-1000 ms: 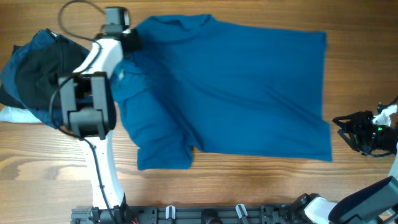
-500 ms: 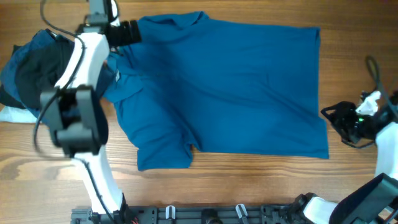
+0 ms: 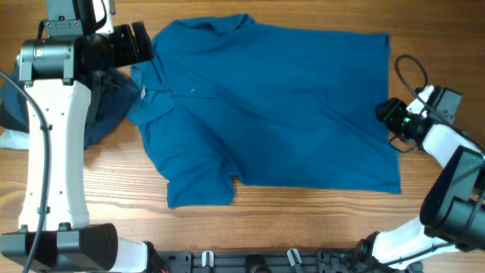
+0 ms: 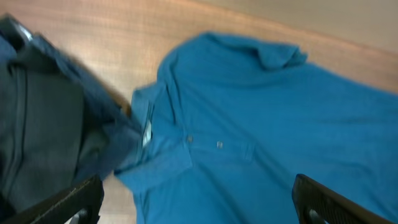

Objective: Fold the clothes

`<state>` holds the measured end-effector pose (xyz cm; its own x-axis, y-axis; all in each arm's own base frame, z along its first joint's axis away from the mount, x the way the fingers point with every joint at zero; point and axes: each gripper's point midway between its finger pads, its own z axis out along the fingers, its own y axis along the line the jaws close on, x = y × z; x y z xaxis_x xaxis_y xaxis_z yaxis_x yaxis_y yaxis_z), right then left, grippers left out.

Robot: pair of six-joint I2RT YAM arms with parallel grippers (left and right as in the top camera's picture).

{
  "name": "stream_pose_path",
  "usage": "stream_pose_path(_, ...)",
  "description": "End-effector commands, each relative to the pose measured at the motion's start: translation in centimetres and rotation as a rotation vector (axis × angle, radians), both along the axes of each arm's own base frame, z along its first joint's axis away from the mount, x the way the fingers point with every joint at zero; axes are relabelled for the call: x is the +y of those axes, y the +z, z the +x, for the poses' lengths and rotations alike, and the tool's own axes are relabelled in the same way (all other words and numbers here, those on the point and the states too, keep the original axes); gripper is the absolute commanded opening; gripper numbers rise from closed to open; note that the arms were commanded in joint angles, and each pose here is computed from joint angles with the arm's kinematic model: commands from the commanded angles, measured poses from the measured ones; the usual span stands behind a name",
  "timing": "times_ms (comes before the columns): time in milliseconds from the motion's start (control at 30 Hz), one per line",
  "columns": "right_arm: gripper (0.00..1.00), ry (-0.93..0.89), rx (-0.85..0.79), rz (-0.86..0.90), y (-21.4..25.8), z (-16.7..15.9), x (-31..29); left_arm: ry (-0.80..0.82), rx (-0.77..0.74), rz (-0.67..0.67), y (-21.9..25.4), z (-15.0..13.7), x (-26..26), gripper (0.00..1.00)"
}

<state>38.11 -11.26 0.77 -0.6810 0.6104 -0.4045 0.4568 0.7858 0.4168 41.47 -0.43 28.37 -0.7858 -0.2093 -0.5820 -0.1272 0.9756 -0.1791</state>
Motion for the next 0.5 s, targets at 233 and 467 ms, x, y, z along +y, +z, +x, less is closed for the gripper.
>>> stream_pose_path(233, 0.04, -0.188, 0.132, -0.075, -3.6, -1.2, -2.1, -0.104, 0.007, -0.006, 0.3, -1.0, -3.7, 0.99)
stream_pose_path(467, 0.04, -0.288, -0.115, -0.087, 0.0, 2.6, -6.6, -0.146, 0.025, -0.005, 0.0, -1.6, -5.4, 1.0)
